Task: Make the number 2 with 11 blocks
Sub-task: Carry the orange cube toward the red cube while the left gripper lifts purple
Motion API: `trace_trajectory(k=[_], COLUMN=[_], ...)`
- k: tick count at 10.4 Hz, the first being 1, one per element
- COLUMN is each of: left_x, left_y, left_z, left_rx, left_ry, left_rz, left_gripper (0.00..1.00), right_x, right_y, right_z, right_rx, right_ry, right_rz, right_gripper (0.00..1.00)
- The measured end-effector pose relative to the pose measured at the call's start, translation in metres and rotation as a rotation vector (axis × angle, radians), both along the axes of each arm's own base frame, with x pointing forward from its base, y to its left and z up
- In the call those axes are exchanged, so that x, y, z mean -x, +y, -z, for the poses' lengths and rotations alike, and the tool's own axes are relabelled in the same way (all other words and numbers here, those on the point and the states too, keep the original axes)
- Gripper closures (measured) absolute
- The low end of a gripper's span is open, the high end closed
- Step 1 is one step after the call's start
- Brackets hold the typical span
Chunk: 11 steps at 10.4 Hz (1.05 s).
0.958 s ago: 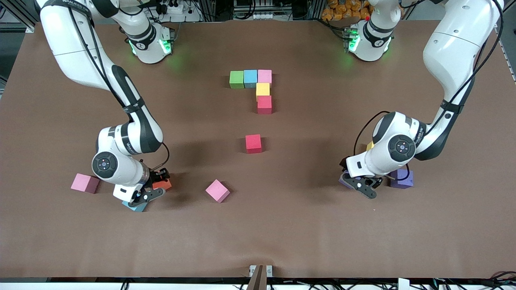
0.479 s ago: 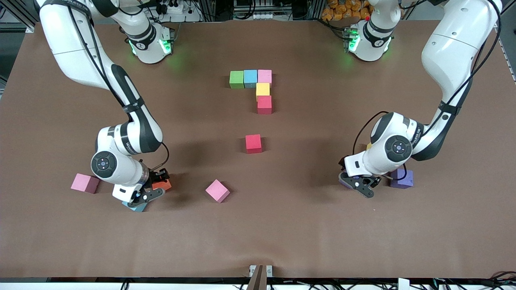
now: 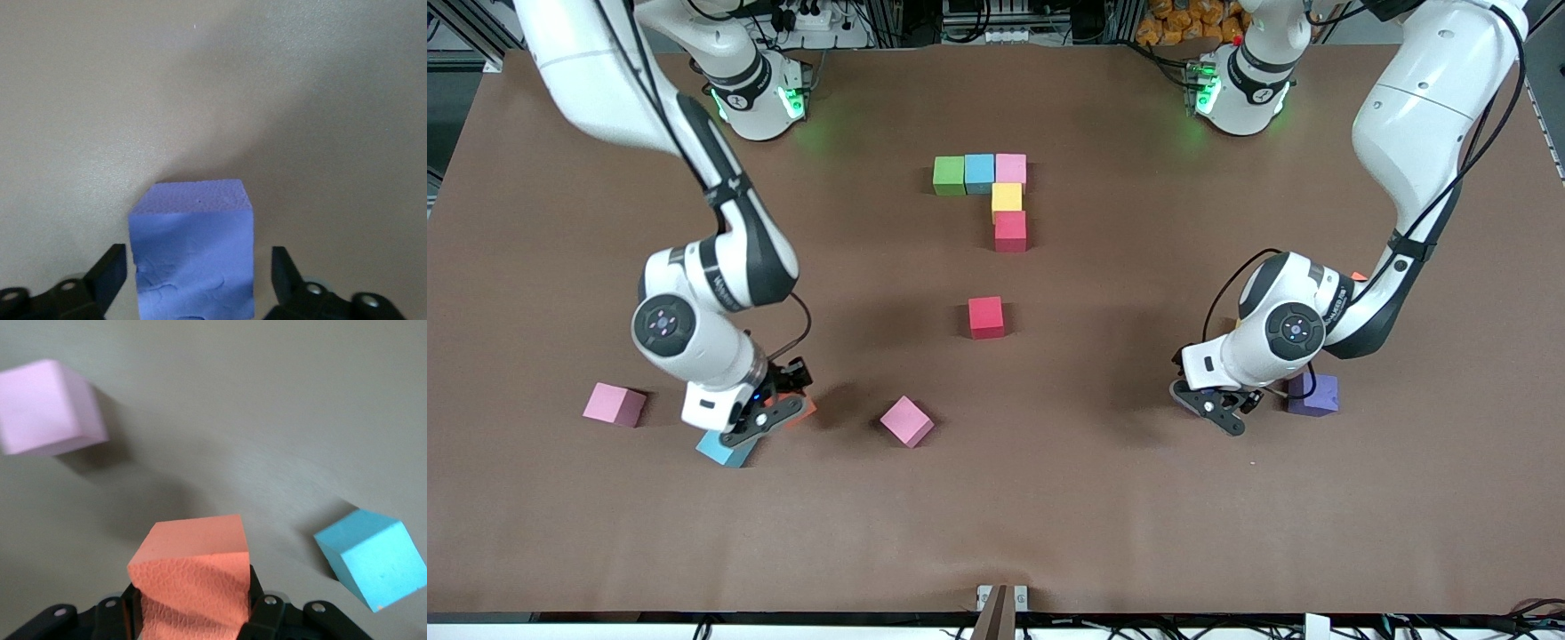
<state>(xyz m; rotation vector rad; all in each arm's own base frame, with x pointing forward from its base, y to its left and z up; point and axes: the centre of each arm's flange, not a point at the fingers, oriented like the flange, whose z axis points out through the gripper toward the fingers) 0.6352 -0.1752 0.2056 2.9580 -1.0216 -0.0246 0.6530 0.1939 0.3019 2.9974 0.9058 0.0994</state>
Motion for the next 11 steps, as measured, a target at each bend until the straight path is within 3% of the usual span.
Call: trace_trajectory(k=[2, 5, 11], left_x=[0.000, -0.001, 0.012], left_y=[-0.003, -0.018, -0.060], left_z=[-0.001, -0.008, -0.088], left_rx=[0.000, 0.003, -0.033], left_ry=[-0.002, -0.017, -0.049], left_rz=[-0.036, -0.102, -0.159], left_gripper=[0.41, 0.45, 0.45], right_x=[0.025, 0.077, 0.194], right_y=[0.040, 0.096, 0.187], right_z=[-0.020, -0.033, 0.003], right_rx=[0.002, 0.012, 0.069], right_ry=[-0.012, -0.001, 0.108], right_rz=[-0.113, -0.267, -0.517], right_gripper=[0.43, 0.43, 0.43])
